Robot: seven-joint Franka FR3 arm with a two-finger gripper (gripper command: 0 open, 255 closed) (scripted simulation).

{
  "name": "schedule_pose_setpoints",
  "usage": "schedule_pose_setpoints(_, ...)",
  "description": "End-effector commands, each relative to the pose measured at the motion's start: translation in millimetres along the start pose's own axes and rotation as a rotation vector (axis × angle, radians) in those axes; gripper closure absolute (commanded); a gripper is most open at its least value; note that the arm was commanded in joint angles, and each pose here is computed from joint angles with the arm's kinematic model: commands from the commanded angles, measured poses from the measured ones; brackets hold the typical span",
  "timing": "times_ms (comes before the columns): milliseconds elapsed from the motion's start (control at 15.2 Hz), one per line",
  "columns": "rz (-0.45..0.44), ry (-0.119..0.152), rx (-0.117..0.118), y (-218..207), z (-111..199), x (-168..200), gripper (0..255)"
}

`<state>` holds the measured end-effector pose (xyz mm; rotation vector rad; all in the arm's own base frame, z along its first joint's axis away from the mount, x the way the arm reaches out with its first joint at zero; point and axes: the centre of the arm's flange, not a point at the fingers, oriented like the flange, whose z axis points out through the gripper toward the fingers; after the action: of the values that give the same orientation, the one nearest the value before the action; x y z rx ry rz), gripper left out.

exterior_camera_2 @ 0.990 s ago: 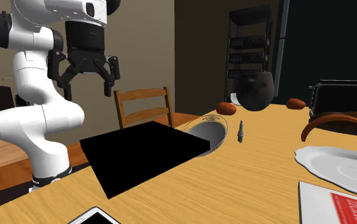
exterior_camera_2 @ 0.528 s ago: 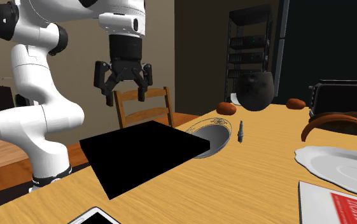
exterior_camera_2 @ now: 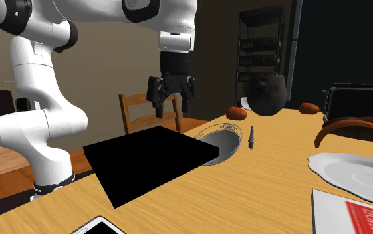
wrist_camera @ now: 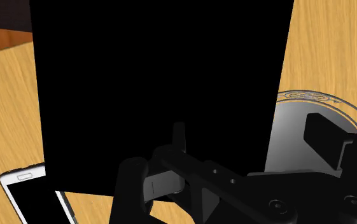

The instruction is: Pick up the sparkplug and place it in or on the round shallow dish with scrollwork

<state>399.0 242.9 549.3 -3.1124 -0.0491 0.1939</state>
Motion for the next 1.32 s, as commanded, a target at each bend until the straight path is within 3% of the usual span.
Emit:
schedule_pose_setpoints(0, 0.015, -0.003, 0.007, -21.9, 4.9, 13.4, 0)
schedule_pose_setpoints(1254, 0.136, -0.031, 0.059, -217.2, 46.8, 150.5, 0)
